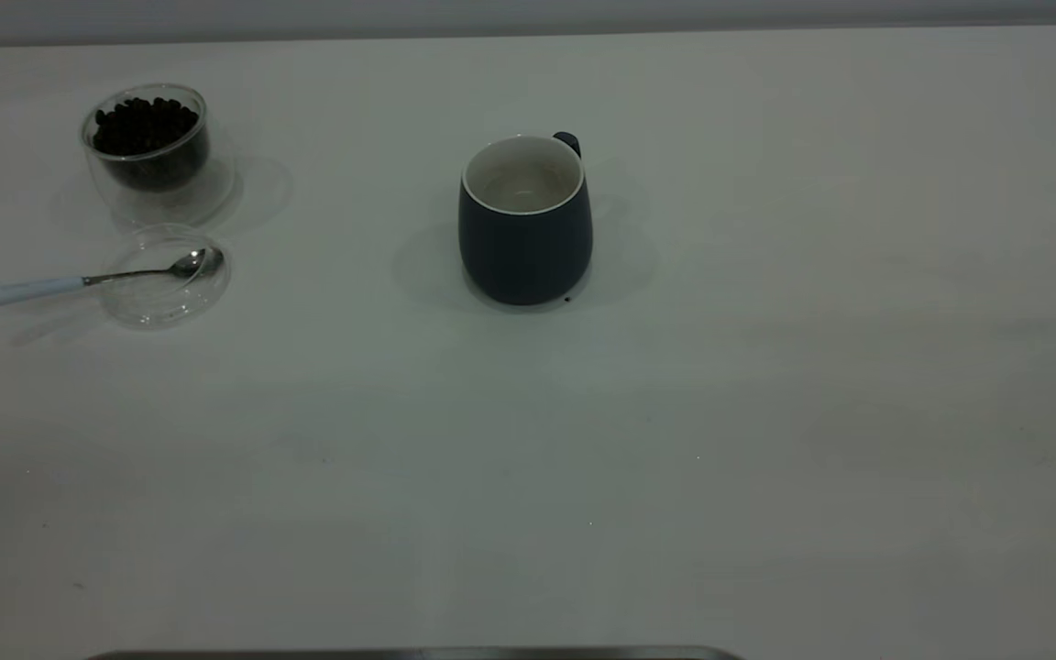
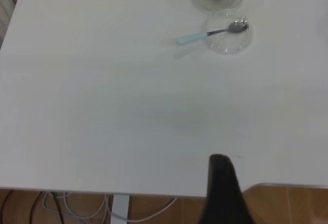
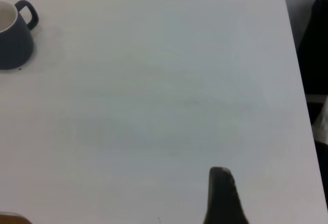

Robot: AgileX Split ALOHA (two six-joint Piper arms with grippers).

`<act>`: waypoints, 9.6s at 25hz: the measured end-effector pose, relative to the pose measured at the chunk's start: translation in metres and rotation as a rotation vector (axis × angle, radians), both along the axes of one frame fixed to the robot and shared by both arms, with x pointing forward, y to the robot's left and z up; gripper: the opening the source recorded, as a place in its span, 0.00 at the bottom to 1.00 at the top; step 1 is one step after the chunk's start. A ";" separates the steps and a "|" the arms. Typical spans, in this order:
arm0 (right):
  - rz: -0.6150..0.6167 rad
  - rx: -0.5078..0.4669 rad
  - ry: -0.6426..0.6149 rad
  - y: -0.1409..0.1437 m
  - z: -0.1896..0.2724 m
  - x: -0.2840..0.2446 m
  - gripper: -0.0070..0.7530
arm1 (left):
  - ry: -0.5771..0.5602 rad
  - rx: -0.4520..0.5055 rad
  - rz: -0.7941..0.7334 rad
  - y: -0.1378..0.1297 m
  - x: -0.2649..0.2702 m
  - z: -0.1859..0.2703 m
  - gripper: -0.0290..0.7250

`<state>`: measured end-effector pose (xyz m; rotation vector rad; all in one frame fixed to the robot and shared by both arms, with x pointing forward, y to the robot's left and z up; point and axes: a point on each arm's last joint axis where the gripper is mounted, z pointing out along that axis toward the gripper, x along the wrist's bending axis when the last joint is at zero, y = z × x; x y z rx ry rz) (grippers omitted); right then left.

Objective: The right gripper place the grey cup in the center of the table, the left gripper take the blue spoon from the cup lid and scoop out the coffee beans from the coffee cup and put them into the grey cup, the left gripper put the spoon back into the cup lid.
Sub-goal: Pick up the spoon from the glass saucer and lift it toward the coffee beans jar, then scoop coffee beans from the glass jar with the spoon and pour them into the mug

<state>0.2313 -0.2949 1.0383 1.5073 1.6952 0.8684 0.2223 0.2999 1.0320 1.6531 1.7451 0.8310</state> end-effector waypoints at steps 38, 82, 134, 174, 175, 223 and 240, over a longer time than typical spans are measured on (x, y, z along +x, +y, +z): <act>-0.005 -0.003 -0.001 -0.001 0.000 0.000 0.61 | 0.082 -0.171 -0.045 -0.009 0.062 0.018 0.80; -0.006 -0.004 -0.001 -0.001 0.000 0.000 0.61 | 0.444 -0.862 -0.119 0.153 0.299 -0.190 0.97; -0.006 -0.004 -0.001 -0.001 0.000 0.000 0.61 | 0.385 -1.153 -0.157 0.130 0.347 -0.294 0.52; -0.006 -0.004 -0.001 -0.001 0.000 0.000 0.61 | 0.426 -1.050 -0.231 0.142 0.357 -0.189 0.21; -0.006 -0.004 -0.001 -0.001 0.000 0.000 0.61 | 0.394 -1.053 -0.226 0.143 0.360 -0.176 0.21; -0.006 -0.004 -0.001 -0.001 0.000 0.000 0.61 | 0.281 -0.498 -0.527 0.126 0.452 -0.170 0.21; -0.006 -0.004 -0.001 -0.001 0.000 0.000 0.61 | 0.439 -0.772 -0.274 0.123 0.449 -0.191 0.21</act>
